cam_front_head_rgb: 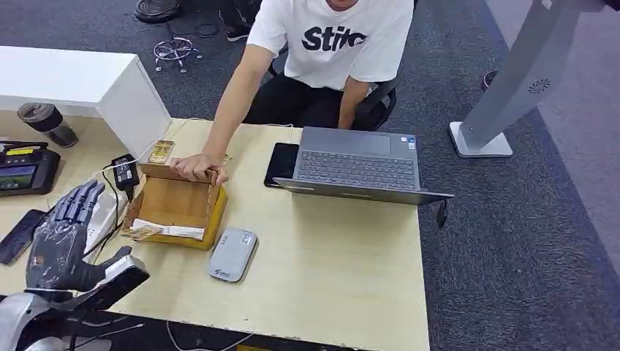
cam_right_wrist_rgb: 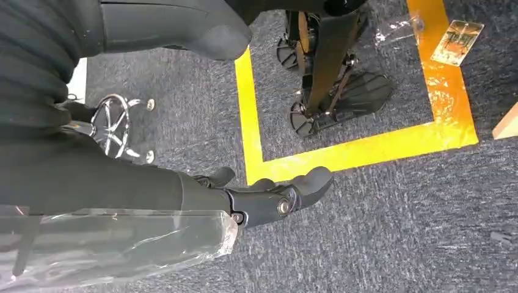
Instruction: Pass the card to the sensor for recognition and then transmit it.
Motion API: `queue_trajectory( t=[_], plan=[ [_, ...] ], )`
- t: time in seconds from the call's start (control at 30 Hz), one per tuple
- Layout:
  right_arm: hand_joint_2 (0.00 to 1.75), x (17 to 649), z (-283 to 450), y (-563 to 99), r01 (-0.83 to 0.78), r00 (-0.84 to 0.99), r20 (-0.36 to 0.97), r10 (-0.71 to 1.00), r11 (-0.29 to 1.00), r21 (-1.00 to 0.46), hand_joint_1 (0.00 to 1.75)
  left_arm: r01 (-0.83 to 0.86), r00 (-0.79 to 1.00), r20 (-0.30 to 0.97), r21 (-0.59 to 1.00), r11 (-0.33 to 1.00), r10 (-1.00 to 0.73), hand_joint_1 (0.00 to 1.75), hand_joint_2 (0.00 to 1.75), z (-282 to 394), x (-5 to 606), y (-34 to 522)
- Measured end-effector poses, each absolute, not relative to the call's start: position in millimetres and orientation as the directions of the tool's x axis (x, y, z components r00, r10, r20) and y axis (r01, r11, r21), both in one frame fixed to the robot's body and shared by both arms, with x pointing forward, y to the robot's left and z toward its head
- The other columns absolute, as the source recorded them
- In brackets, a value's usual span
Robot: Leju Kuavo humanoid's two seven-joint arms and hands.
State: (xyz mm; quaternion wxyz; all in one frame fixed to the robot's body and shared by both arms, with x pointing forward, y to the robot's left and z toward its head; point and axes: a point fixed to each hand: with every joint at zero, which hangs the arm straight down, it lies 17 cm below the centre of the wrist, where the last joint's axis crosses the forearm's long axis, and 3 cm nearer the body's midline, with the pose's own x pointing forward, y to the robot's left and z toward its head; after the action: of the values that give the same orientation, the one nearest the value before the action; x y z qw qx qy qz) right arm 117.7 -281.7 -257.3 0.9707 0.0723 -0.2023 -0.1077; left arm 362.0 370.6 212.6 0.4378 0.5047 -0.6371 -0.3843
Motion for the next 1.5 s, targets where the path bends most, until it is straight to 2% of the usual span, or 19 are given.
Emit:
queue_trajectory(
  t=[0.37, 0.53, 1.0, 1.5],
  plan=[
    [1.75, 115.2, -258.1, -282.7, 0.178, 0.899, 0.37, -0.234, 0.968, 0.179, 0.0, -0.194, -0.029, 0.05, 0.98, 0.055, -0.998, 0.0, 1.75, 185.4, 354.7, 392.3],
    [1.75, 114.1, -258.5, -282.4, 0.171, 0.902, 0.367, -0.226, 0.969, 0.176, 0.0, -0.161, -0.011, 0.03, 0.986, 0.031, -0.999, 0.0, 1.75, 176.1, 355.2, 399.1],
    [1.75, 110.5, -259.8, -280.8, 0.13, 0.917, 0.355, -0.182, 0.978, 0.166, 0.0, -0.122, -0.006, 0.0, 0.993, 0.001, -1.0, 0.0, 1.75, 157.9, 363.7, 402.8],
    [1.75, 111.4, -259.8, -279.9, 0.106, 0.921, 0.357, -0.159, 0.981, 0.162, 0.0, -0.093, -0.065, 0.055, 0.994, 0.061, -0.996, 0.0, 1.75, 136.1, 391.1, 373.0]
  ],
)
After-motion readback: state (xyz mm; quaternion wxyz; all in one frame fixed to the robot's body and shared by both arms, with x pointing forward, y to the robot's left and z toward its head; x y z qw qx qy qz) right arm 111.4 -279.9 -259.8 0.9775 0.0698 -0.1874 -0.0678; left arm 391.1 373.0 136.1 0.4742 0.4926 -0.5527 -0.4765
